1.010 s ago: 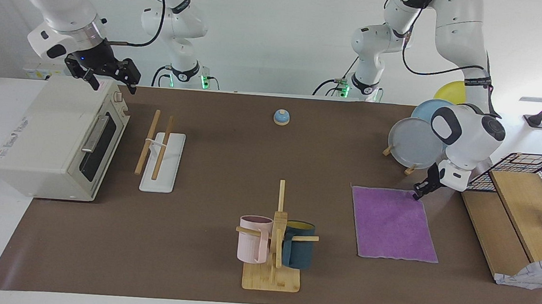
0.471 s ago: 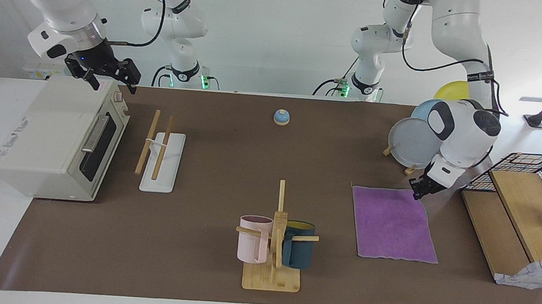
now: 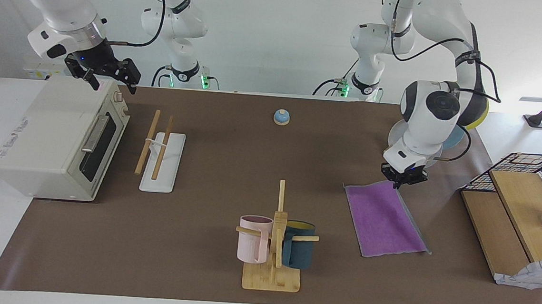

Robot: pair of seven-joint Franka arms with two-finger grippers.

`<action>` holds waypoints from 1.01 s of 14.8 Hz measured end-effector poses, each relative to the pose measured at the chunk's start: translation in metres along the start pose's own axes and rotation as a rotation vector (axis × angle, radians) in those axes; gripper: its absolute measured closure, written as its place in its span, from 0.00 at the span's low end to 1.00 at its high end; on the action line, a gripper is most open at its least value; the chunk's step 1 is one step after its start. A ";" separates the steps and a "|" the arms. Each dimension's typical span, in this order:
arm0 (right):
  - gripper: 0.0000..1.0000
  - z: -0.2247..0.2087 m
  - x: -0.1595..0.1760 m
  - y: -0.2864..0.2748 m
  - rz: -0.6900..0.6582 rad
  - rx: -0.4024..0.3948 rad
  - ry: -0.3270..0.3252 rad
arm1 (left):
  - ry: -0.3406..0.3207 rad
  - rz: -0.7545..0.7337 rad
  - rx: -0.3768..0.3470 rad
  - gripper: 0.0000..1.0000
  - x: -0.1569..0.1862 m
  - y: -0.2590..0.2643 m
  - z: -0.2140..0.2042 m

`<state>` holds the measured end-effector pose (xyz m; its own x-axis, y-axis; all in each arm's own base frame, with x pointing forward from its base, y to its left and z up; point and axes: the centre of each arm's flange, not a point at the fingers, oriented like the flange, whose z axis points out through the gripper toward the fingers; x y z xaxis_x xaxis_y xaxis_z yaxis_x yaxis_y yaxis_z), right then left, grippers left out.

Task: Fold towel and hang on rack

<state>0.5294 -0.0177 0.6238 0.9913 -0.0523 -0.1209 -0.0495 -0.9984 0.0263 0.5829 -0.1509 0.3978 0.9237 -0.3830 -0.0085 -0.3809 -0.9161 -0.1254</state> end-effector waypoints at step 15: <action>0.00 0.000 0.000 0.000 0.000 0.000 0.000 | 0.029 0.062 0.124 0.98 -0.005 0.140 0.086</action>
<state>0.5294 -0.0177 0.6238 0.9913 -0.0523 -0.1209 -0.0495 -0.9984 0.0263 0.5282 -0.2669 0.2949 0.8963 -0.4433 0.0085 -0.4277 -0.8695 -0.2470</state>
